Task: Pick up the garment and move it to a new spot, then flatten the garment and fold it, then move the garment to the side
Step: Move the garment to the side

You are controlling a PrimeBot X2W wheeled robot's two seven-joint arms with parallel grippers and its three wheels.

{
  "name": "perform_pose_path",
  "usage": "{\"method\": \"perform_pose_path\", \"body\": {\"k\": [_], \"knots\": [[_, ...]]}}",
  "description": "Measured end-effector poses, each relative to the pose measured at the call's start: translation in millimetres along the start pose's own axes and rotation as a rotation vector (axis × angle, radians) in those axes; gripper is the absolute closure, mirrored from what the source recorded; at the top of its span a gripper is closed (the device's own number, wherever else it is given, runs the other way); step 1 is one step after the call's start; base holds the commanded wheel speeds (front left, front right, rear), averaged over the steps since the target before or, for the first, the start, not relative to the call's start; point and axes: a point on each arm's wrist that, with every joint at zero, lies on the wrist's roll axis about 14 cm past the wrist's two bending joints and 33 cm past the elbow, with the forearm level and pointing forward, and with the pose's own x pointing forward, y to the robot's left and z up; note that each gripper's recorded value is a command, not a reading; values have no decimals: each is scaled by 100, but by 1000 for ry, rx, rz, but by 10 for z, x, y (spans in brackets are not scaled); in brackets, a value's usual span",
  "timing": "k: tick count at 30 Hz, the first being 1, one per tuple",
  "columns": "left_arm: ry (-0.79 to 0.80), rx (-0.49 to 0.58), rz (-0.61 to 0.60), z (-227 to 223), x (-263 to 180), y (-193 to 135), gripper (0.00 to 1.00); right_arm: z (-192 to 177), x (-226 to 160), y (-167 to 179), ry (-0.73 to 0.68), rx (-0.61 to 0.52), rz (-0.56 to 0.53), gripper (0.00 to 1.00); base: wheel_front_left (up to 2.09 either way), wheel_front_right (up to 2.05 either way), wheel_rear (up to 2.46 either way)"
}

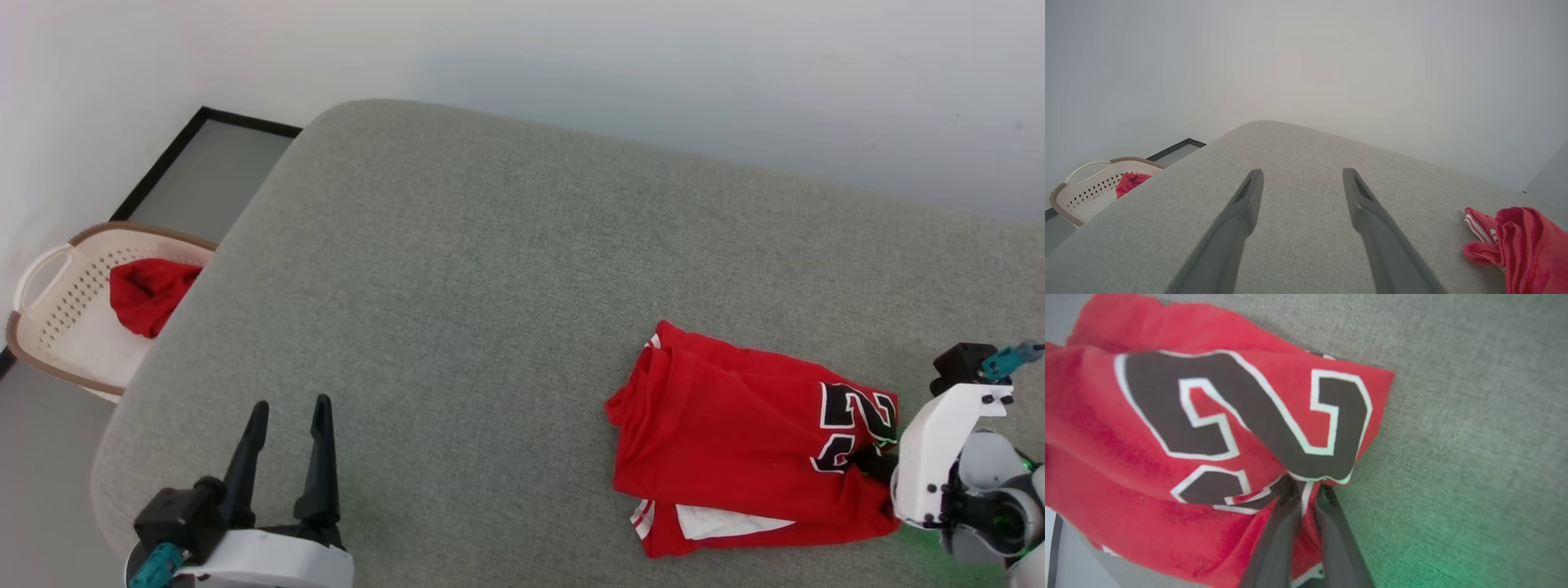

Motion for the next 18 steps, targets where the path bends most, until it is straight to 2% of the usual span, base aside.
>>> {"method": "perform_pose_path", "body": {"k": [8,18], "knots": [[6,-4,-1,-22,25,-17,0,91,-36,-124,-21,27,-3,100,0,0,0],[-6,0,-53,-5,181,-193,0,328,-428,-767,-97,30,-150,100,0,0,0]]}}
